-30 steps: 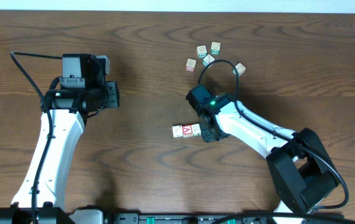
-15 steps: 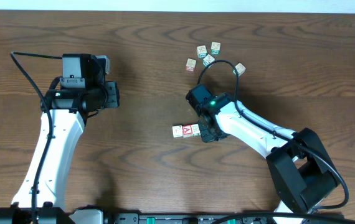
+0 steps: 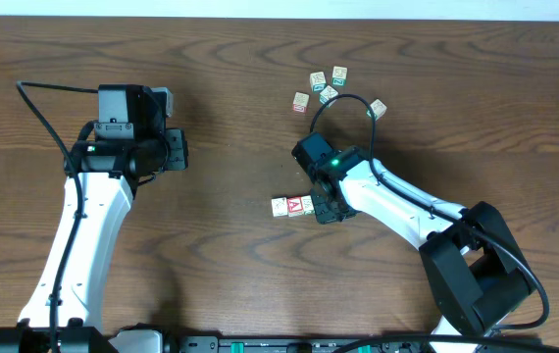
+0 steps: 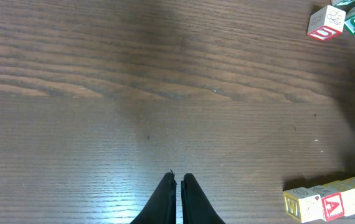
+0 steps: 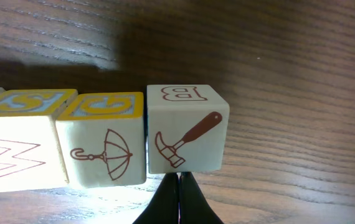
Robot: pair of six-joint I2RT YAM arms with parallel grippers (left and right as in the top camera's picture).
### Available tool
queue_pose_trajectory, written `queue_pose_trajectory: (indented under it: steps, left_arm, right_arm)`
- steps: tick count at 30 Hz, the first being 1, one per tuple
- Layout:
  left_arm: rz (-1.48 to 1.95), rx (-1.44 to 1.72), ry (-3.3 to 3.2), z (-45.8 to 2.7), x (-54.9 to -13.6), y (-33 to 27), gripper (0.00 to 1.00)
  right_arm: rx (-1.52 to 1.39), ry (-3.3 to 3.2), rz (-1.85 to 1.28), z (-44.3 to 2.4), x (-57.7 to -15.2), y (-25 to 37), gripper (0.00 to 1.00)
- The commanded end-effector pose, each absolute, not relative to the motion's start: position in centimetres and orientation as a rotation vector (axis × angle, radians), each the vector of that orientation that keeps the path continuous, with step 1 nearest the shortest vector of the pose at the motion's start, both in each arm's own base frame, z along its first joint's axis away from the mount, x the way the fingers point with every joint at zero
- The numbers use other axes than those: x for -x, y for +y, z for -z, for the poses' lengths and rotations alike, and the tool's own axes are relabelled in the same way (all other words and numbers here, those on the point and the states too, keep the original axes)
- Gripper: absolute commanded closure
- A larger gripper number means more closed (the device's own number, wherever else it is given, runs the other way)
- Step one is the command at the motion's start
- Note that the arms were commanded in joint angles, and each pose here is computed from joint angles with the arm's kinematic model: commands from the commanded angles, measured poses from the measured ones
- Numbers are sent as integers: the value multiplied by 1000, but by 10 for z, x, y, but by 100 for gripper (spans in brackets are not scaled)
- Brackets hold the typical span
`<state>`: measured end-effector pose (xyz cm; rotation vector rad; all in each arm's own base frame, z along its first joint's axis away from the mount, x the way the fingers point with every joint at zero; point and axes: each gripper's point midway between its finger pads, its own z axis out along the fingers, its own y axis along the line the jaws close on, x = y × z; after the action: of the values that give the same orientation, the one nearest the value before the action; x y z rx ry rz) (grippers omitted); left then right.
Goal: Lift 5 blocks
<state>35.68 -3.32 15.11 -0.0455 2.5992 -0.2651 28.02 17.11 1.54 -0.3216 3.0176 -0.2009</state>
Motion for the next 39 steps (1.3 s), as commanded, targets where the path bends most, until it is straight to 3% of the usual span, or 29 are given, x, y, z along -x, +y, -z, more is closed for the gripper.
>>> queue_pose_trajectory:
  steps: [1,12,19,22,28,39]
  left_arm:
    - [270,34,2609,-148,-356,-35,93]
    - [268,24,2612,-147,-355,-35,93]
    - [269,29,2643,-143,-349,-35,93]
    - [270,32,2663,-141,-344,-35,92]
    - [282,24,2715,-127,-332,-42,93]
    - [339,-15,2796,-83,-303,-81,93]
  right_arm:
    - [325,3011,185,-19,-281,170,99]
    - [325,3051,383,-23,-267,142,99]
    - [172,3027,462,-26,-284,112,99]
    - [109,3039,411,-24,-294,100,99]
    - [266,3057,159,-18,-309,110,99]
    - [415,3054,-116,-18,-307,141,99]
